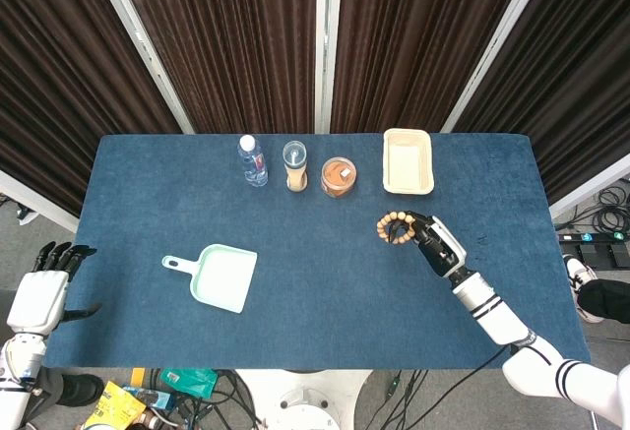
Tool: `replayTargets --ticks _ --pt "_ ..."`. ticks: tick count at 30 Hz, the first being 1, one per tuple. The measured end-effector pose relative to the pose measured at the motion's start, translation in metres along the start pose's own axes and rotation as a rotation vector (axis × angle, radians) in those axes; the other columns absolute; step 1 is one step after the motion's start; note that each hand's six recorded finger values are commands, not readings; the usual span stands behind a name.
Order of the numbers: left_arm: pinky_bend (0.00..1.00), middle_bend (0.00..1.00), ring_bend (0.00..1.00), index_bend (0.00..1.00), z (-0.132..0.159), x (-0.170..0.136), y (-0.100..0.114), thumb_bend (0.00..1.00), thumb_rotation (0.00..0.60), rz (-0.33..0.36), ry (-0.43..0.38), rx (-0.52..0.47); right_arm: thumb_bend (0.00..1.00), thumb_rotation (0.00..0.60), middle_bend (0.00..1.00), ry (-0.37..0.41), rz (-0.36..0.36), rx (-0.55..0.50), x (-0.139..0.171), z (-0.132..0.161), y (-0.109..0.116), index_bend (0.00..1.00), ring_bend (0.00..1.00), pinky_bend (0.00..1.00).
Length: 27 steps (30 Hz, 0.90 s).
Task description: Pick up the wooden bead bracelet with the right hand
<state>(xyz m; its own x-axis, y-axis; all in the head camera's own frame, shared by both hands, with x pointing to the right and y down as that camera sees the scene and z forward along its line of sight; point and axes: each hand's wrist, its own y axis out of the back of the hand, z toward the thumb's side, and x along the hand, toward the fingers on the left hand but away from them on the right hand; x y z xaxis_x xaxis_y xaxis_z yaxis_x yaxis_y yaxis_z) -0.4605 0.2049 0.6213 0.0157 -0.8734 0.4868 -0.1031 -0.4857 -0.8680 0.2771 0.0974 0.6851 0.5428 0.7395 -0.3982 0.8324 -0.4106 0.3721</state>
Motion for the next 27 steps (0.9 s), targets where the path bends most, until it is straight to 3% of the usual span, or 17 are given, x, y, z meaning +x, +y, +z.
replayTargets --ticks 11,16,17,19,20,21,24,27 --pt "0.02 0.17 0.07 0.19 0.0010 0.0004 0.0004 0.00 0.600 -0.001 -0.001 0.001 1.00 0.271 0.50 0.000 0.027 0.001 0.0016 0.0005 -0.0002 0.38 0.18 0.00" --pt "0.02 0.17 0.07 0.19 0.0012 0.0006 0.0004 0.00 0.600 -0.001 -0.003 0.001 1.00 0.212 0.48 -0.002 0.037 0.012 0.0025 0.0005 0.0005 0.32 0.17 0.00" --pt "0.02 0.17 0.07 0.19 0.0010 0.0006 0.0005 0.00 0.600 0.000 -0.002 0.000 0.95 0.209 0.47 -0.003 0.038 0.015 0.0027 0.0004 0.0005 0.30 0.16 0.00" --pt "0.02 0.17 0.07 0.19 0.0012 0.0007 0.0009 0.00 0.600 0.003 -0.002 -0.002 0.74 0.208 0.46 -0.008 0.039 0.020 0.0027 -0.0001 0.0006 0.28 0.16 0.00" --pt "0.02 0.17 0.07 0.19 0.0012 0.0007 0.0010 0.00 0.600 0.004 -0.003 -0.002 0.54 0.204 0.46 -0.010 0.041 0.021 0.0028 0.0002 0.0005 0.28 0.15 0.00" --pt "0.02 0.17 0.07 0.19 0.0012 0.0007 0.0010 0.00 0.600 0.004 -0.003 -0.003 0.41 0.196 0.46 -0.012 0.042 0.021 0.0029 0.0006 0.0007 0.27 0.15 0.00" --pt "0.02 0.17 0.07 0.19 0.0008 0.0006 0.0005 0.00 0.600 0.004 -0.002 -0.005 0.11 0.150 0.46 -0.015 0.044 0.023 0.0038 0.0019 0.0009 0.26 0.15 0.00" --pt "0.02 0.17 0.07 0.19 0.0010 0.0003 0.0005 0.00 0.600 0.005 -0.004 -0.006 0.01 0.102 0.45 -0.015 0.049 0.016 0.0064 0.0031 0.0005 0.26 0.14 0.00"
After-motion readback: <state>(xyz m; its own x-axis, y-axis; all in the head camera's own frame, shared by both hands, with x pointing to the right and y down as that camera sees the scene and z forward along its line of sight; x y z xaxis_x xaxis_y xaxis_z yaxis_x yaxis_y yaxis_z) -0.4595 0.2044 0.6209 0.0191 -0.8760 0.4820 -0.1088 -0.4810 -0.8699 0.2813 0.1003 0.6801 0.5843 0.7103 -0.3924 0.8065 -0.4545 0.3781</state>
